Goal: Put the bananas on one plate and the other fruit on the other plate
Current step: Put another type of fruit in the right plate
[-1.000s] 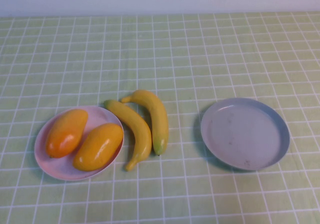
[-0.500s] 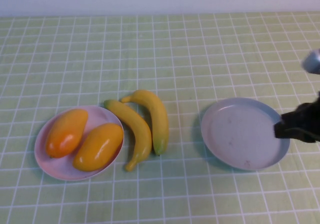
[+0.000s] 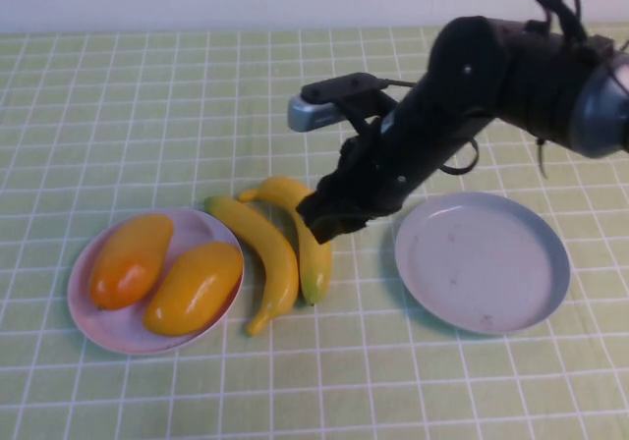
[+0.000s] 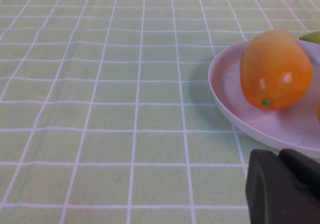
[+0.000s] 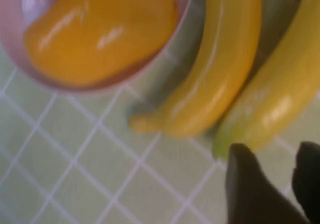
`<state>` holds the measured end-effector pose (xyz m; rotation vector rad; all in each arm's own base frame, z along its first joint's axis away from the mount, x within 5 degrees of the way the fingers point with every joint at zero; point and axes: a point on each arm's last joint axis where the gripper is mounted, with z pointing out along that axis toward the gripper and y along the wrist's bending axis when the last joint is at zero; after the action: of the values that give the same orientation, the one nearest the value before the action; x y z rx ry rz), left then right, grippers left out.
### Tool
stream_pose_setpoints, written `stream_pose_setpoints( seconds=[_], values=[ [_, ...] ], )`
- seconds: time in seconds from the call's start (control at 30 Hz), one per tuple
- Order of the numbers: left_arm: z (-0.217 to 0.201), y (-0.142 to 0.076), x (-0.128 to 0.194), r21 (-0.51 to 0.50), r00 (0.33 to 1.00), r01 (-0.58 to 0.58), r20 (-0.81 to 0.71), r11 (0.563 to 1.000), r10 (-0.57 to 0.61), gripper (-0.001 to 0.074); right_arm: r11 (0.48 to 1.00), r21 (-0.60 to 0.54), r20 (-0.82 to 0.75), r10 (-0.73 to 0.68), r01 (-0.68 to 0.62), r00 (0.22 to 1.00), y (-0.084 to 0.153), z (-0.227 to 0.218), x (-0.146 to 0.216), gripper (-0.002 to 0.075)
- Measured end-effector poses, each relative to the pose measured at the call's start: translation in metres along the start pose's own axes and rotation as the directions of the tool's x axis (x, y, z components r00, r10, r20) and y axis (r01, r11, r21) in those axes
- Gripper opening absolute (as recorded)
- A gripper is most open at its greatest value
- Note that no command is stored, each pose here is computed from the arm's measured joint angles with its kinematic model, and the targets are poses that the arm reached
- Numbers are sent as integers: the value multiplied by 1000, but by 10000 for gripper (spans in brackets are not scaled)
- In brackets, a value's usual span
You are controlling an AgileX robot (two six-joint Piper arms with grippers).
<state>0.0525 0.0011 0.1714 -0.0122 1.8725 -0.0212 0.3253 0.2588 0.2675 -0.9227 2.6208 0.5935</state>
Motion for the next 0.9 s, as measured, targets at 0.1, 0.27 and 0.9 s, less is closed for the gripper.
stream_pose_setpoints(
  seconds=[0.1, 0.27, 0.9],
  values=[
    [0, 0, 0, 0, 1000, 0, 0, 1000, 0, 2, 999, 31, 16, 31, -31, 999, 1, 15, -21, 272],
    [0, 0, 0, 0, 1000, 2, 0, 1000, -2, 2, 989, 92, 40, 116, -119, 992, -10, 38, -43, 477],
    [0, 0, 0, 0, 1000, 2, 0, 1000, -2, 2, 976, 188, 108, 92, -111, 990, -40, 106, -57, 534]
  ],
)
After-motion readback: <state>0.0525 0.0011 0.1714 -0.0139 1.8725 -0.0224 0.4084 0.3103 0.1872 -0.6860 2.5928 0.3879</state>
